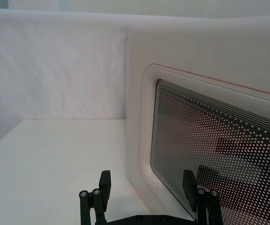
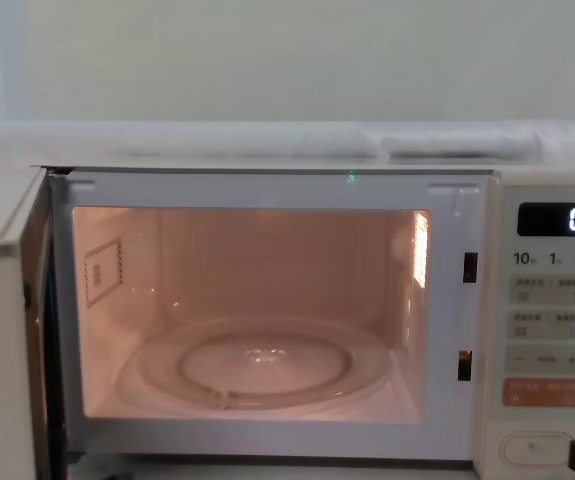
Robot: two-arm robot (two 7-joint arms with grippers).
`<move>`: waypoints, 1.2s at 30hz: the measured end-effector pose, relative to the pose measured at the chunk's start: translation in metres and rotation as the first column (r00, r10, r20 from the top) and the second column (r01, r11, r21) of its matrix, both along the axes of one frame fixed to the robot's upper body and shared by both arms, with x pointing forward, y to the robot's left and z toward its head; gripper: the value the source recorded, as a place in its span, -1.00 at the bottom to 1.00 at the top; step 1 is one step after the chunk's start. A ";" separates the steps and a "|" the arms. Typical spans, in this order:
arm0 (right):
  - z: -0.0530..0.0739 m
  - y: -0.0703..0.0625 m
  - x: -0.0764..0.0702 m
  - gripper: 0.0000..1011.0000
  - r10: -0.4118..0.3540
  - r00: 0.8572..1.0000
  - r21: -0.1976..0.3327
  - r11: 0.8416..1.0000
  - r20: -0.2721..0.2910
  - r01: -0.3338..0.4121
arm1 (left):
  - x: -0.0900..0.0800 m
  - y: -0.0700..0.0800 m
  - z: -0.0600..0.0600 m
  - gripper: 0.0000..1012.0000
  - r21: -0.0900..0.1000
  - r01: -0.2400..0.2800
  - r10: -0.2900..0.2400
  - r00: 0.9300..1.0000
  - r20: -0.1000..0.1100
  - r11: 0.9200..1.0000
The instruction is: Press the button to open the microwave door with one hand; close the microwave door with the other hand.
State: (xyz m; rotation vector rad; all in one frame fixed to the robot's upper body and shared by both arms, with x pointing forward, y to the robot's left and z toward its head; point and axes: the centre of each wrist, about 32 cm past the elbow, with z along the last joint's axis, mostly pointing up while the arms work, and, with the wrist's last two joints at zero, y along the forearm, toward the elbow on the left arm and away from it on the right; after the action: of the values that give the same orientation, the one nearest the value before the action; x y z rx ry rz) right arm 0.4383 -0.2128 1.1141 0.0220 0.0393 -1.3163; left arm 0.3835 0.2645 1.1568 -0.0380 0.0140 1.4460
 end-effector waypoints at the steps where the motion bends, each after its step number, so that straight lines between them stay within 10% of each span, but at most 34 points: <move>1: 0.000 -0.001 0.000 -1.00 -0.001 1.000 -0.001 1.000 0.001 0.001 | 0.000 0.000 0.000 0.98 0.000 0.000 0.000 1.000 0.000 1.000; 17: 0.000 -0.015 -0.007 -0.97 -0.019 1.000 -0.032 0.999 0.022 0.019 | 0.000 0.000 0.000 0.98 0.000 0.000 0.000 1.000 0.000 1.000; 36: 0.000 -0.025 -0.007 0.13 0.003 1.000 -0.059 0.998 0.013 -0.002 | 0.000 0.000 0.000 0.98 0.000 0.000 0.000 1.000 0.000 1.000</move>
State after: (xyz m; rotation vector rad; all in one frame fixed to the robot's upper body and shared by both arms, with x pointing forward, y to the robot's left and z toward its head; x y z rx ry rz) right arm 0.4309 -0.2380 1.1137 -0.0194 -0.0103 -1.3140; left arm 0.3835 0.2645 1.1568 -0.0379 0.0141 1.4460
